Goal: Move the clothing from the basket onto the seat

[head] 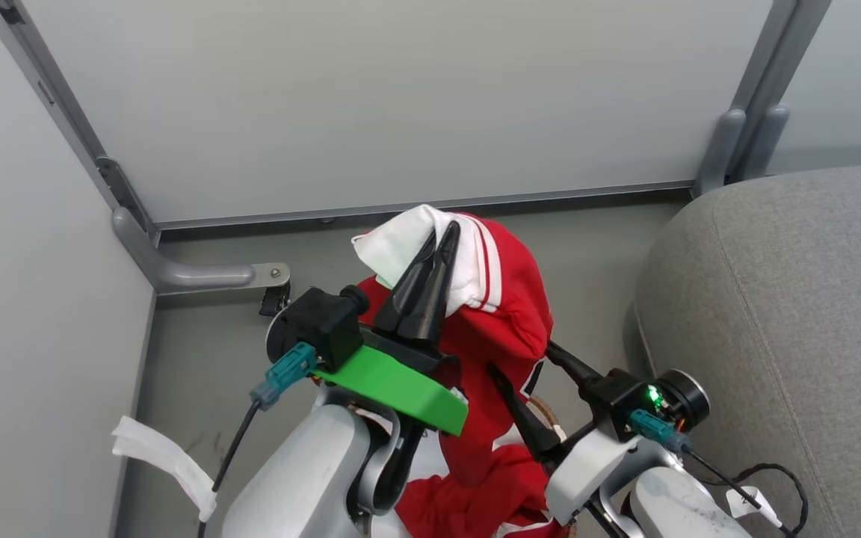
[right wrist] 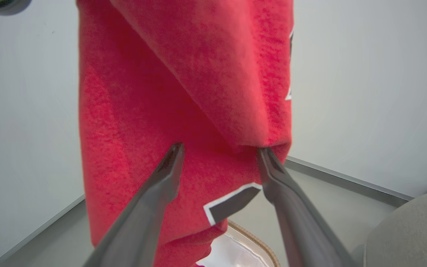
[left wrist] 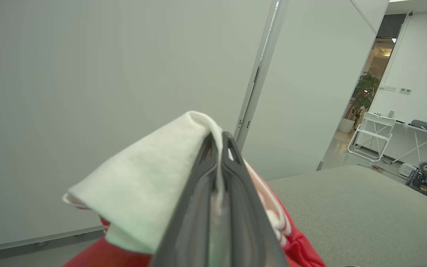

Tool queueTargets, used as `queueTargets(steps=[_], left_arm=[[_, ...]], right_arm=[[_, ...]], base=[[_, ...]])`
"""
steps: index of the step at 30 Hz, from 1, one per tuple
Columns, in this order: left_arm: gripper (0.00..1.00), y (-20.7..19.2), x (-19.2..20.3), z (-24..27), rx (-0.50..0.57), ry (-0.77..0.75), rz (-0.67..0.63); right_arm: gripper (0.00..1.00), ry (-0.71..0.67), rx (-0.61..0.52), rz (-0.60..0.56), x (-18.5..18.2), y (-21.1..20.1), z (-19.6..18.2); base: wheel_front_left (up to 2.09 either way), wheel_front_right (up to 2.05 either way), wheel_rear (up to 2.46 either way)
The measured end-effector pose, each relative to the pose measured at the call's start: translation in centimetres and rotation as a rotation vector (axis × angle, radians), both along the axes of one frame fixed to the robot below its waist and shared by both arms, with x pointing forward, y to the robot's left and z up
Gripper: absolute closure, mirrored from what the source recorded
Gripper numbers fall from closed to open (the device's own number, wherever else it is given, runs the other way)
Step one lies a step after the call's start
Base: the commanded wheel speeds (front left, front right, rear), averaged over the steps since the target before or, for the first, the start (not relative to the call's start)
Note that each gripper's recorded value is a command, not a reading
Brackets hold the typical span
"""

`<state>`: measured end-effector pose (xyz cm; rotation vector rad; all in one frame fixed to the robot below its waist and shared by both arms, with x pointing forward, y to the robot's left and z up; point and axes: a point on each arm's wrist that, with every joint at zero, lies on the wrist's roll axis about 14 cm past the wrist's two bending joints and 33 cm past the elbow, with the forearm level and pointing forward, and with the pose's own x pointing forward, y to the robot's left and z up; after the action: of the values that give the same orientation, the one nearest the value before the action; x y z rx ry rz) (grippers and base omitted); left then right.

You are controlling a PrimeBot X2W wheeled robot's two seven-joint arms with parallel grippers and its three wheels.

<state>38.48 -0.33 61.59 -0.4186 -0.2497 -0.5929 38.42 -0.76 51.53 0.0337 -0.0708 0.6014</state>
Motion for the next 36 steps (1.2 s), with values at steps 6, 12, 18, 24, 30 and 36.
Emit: queueTargets(steps=[6, 12, 18, 24, 30, 36], left_arm=[[1.00, -0.7, -0.6, 0.0, 0.001, 0.002, -0.028], [1.00, -1.3, -1.2, 0.1, 0.002, 0.000, -0.056], [1.00, -1.1, -1.3, -0.3, 0.000, 0.017, -0.048], [1.00, -0.5, -0.7, -0.7, 0.004, 0.030, -0.024], [0.00, -0.2, 0.0, -0.9, 0.026, 0.028, 0.008], [0.00, -0.7, 0.9, -1.7, 0.072, 0.025, 0.023]], right_arm=[[0.00, -0.014, -0.001, 0.039, 0.2, 1.3, 0.4], [0.09, -0.023, 0.025, 0.081, 0.4, 2.8, 1.3], [1.00, -0.002, 0.043, 0.117, 0.2, 4.0, 1.1], [1.00, 0.017, 0.048, 0.107, 0.4, 3.7, 0.6], [1.00, 0.026, 0.066, 0.066, 0.4, 2.4, 0.5], [1.00, 0.038, 0.104, -0.025, 0.2, -0.5, 0.4]], base=[[0.00, 0.00, 0.00], [0.00, 0.00, 0.00], [0.00, 0.00, 0.00], [0.00, 0.00, 0.00], [0.00, 0.00, 0.00], [0.00, 0.00, 0.00]])
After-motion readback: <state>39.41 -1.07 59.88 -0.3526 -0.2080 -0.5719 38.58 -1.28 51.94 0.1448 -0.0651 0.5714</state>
